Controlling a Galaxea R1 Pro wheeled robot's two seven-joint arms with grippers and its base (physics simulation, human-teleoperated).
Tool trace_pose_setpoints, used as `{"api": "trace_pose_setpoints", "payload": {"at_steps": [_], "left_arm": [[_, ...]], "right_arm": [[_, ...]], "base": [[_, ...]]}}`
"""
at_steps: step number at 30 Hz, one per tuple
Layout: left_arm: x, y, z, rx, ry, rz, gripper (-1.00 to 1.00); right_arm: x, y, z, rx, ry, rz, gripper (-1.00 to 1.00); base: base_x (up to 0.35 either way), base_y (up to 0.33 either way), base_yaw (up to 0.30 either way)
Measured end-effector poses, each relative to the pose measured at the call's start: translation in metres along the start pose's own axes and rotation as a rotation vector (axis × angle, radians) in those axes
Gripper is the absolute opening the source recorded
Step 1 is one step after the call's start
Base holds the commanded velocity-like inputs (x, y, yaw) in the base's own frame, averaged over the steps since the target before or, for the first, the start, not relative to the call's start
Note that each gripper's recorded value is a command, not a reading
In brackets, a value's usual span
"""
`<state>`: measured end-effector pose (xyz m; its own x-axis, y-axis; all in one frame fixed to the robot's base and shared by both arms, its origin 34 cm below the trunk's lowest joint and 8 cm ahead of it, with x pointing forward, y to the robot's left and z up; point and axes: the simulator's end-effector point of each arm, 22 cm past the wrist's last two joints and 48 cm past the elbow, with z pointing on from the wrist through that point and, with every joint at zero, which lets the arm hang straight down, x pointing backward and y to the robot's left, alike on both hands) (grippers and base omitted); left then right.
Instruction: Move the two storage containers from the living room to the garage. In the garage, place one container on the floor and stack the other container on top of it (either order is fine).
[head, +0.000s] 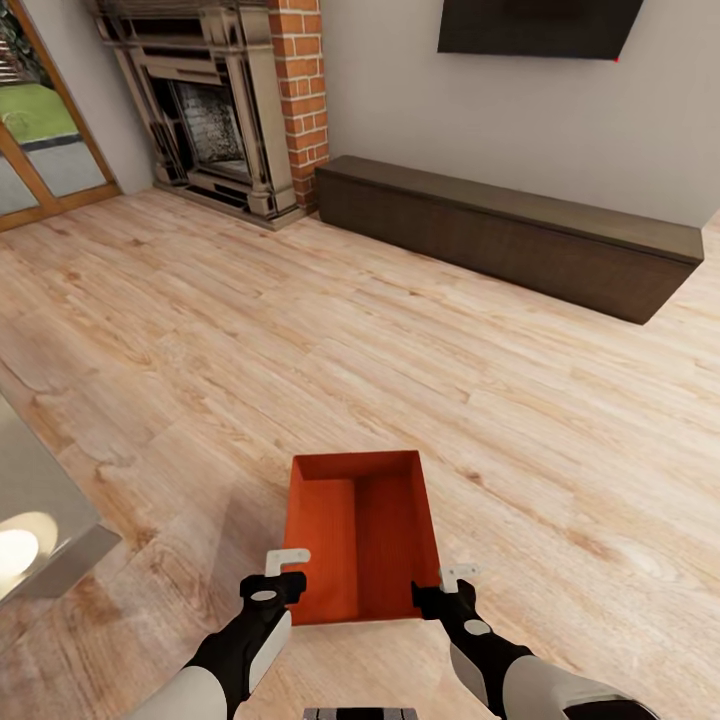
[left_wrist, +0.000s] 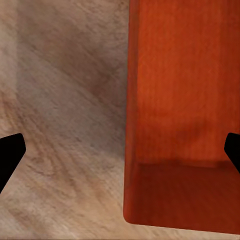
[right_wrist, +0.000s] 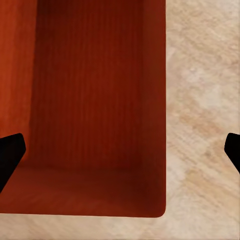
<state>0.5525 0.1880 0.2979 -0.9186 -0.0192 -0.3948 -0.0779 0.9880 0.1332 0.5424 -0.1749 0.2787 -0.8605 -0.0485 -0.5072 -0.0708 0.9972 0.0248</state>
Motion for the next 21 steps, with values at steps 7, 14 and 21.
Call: {"api": "trace_pose_setpoints", "payload": {"at_steps": [7,14,21], "left_arm": [[0.007,-0.002,0.012,0.0,-0.003,-0.001,1.0],[0.005,-0.001,0.012,-0.001,-0.008,-0.001,1.0],[0.004,-0.002,0.012,0.0,-0.008,-0.001,1.0]], "right_arm": [[0.01,-0.001,0.011,0.001,-0.001,-0.001,1.0],[0.005,-0.003,0.011,0.003,-0.021,0.0,1.0],[0.001,-0.004,0.011,0.005,-0.044,0.004,1.0]], "base": [[0.0,0.0,0.0],[0.0,0.0,0.0],[0.0,0.0,0.0]]}}
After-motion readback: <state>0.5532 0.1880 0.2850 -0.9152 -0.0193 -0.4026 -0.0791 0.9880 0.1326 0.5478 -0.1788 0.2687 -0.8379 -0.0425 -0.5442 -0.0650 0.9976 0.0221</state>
